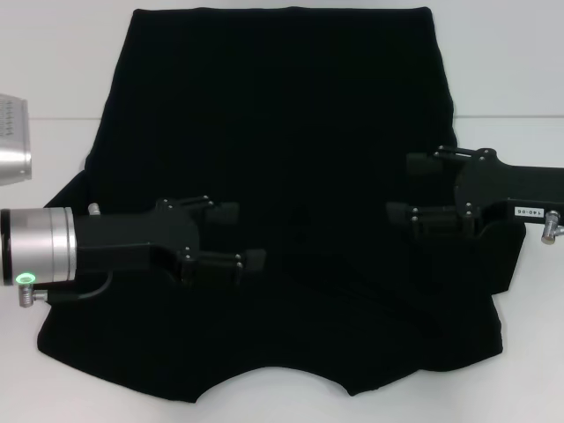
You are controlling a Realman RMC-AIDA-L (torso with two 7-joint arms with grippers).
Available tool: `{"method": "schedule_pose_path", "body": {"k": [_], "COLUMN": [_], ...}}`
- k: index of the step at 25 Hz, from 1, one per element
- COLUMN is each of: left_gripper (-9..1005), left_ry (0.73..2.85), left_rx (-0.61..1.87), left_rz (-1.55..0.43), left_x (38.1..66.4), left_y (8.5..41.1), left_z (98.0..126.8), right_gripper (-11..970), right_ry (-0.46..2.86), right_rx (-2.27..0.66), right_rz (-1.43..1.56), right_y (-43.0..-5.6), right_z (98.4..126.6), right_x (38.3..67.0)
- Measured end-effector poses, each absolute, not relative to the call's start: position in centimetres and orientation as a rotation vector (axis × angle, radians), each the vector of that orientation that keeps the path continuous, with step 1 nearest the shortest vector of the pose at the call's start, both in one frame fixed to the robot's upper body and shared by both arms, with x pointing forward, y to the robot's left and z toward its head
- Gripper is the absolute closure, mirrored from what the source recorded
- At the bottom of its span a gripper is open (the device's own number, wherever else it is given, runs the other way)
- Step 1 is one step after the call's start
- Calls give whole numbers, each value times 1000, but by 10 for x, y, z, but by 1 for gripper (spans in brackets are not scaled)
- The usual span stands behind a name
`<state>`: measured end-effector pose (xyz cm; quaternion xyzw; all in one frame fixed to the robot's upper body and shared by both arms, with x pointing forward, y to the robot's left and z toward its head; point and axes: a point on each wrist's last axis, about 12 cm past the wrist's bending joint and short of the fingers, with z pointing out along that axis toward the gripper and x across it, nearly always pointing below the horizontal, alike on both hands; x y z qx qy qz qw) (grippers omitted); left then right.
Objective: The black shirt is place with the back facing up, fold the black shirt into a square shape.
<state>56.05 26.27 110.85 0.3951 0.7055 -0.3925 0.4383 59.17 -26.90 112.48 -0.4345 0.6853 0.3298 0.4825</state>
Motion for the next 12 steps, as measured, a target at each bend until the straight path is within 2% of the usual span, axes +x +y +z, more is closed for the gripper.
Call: {"method": "schedule_pose_path", "body": {"k": [12], "left_gripper": [87], "left_ry": [1758], "left_rx": [991], "left_rz": [-965], "left_x": [558], "left_y": [265], "left_z": [1106], "right_gripper": [59], "right_ry": [1662], "right_rx": [-1079], "right_rz": [801], "right_y": [-265], "right_z": [1125], "right_x": [593]}}
